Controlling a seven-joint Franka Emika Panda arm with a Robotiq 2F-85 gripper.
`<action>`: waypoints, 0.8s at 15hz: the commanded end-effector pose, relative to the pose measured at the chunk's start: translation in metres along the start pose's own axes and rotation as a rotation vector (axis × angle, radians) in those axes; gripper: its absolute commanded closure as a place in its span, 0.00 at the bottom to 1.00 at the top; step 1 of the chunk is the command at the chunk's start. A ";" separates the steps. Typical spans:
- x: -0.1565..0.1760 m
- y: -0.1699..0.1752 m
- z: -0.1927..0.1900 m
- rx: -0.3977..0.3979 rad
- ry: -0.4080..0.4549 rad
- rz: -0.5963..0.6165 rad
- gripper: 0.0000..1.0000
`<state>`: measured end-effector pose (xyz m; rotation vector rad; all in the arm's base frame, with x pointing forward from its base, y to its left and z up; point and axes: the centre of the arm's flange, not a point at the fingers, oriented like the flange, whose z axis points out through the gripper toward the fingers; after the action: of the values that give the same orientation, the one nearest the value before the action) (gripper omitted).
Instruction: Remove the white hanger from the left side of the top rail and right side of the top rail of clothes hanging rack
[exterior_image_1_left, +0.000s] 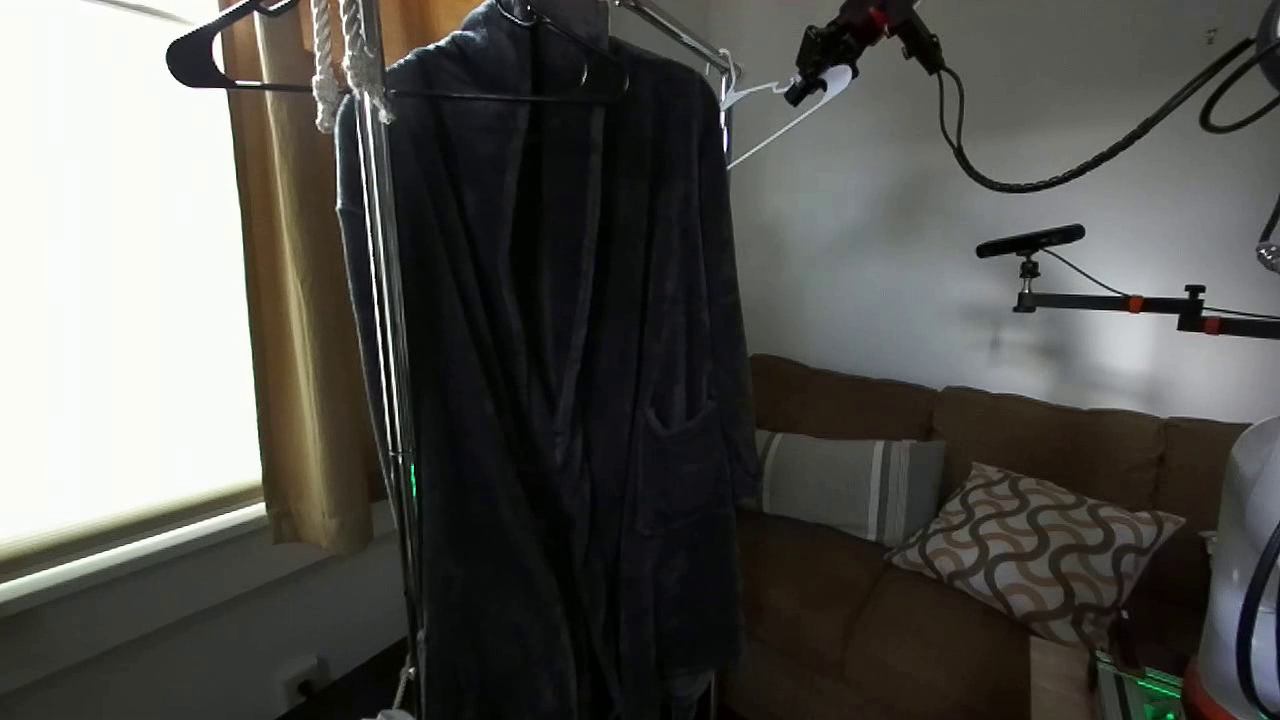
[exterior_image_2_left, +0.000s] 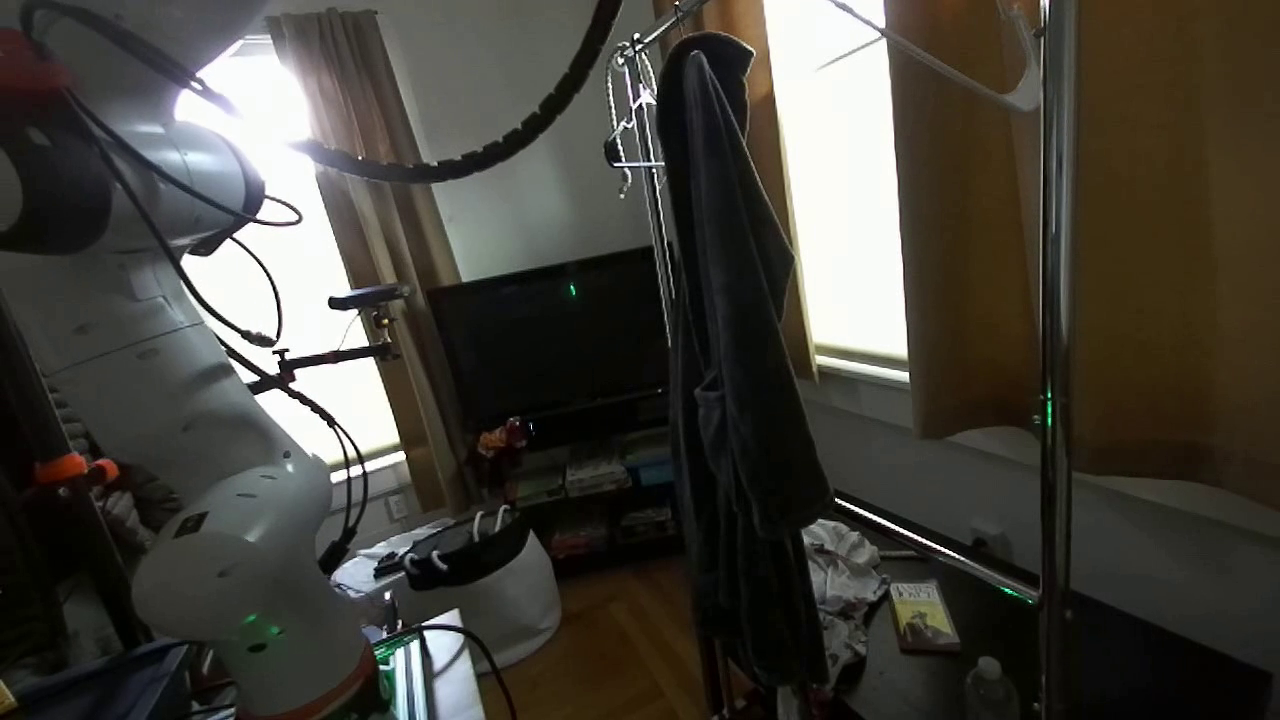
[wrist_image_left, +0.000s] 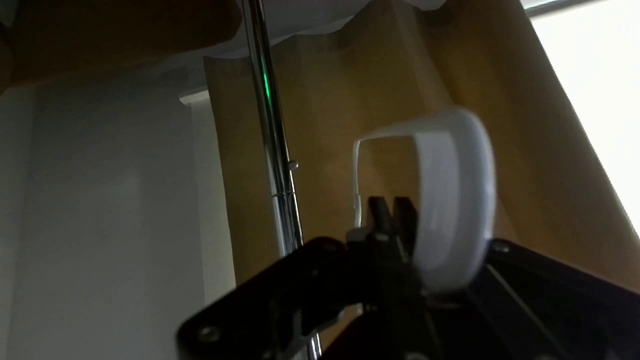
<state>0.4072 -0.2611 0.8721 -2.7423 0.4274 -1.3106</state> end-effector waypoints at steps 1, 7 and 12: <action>-0.003 -0.010 -0.008 -0.015 -0.011 0.001 0.57; -0.060 -0.038 -0.046 -0.128 -0.073 -0.118 0.13; -0.132 -0.086 -0.019 0.018 -0.208 -0.285 0.00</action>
<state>0.3585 -0.1819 0.8566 -3.0178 0.1671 -1.1399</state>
